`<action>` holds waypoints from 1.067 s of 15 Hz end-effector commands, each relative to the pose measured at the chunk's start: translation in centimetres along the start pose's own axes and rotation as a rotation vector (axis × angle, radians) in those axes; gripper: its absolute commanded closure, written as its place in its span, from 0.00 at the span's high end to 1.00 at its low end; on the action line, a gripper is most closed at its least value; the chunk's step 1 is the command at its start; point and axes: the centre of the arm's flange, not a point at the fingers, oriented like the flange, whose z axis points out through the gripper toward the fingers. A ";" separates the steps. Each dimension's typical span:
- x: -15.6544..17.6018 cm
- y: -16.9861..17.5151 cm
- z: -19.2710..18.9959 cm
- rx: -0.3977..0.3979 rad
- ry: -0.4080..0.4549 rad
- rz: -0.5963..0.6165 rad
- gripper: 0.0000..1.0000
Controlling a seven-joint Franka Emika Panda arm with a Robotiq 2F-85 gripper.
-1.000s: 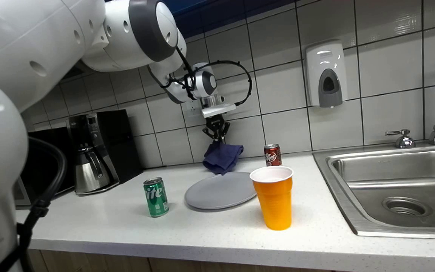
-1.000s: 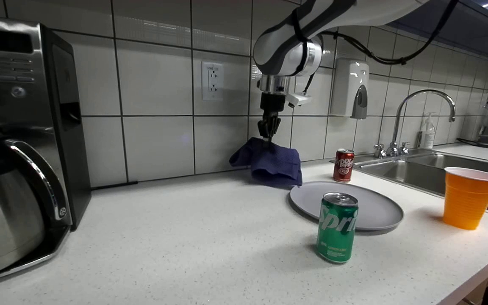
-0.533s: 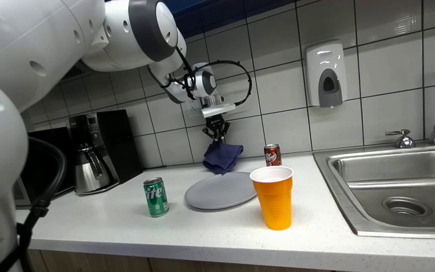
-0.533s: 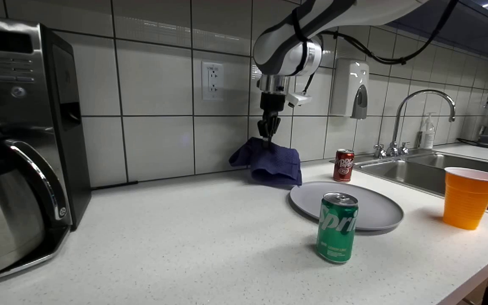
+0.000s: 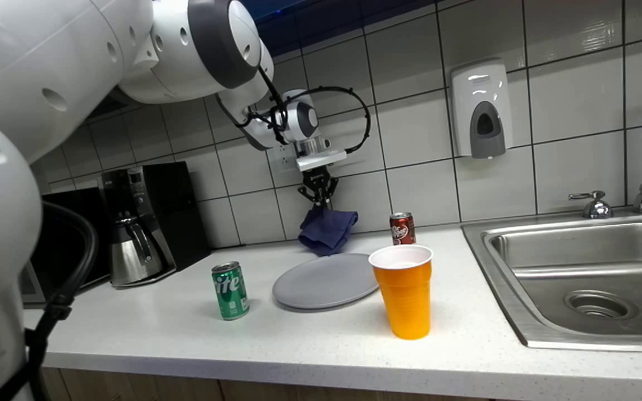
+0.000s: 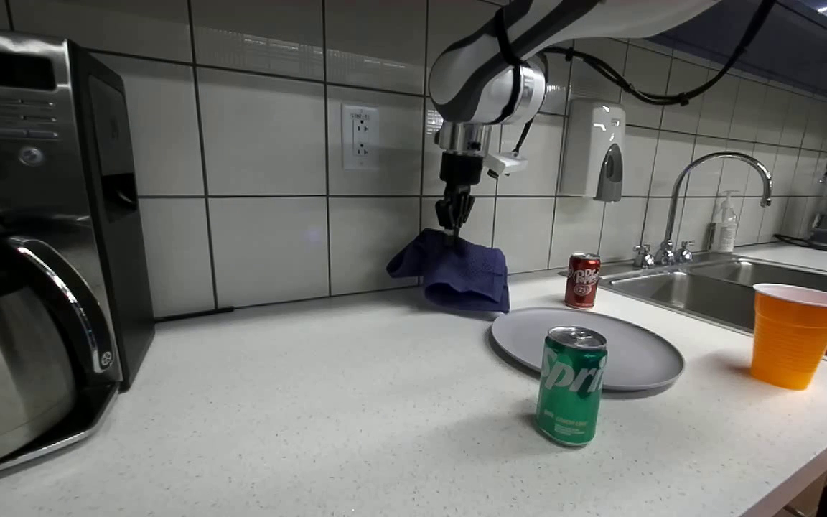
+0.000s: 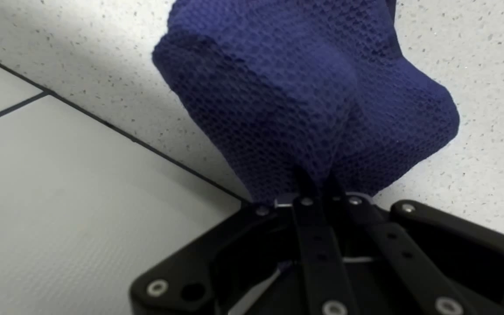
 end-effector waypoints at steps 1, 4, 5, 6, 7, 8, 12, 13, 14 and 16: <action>-0.6 -0.6 -1.1 -0.005 0.000 -0.025 0.02; -0.6 -0.5 -1.4 -0.010 0.003 -0.028 0.02; -0.6 -0.5 -1.4 -0.010 0.003 -0.028 0.02; -0.6 -0.5 -1.5 -0.011 0.005 -0.029 0.02; -0.6 -0.5 -1.5 -0.011 0.006 -0.030 0.02; -0.6 -0.5 -1.5 -0.011 0.003 -0.031 0.02; -0.5 -0.5 -1.6 -0.013 0.006 -0.033 0.02; -0.5 -0.5 -1.6 -0.014 0.007 -0.034 0.02; -0.4 -0.5 -1.7 -0.017 0.007 -0.037 0.02; -0.4 -0.5 -1.8 -0.019 0.007 -0.038 0.02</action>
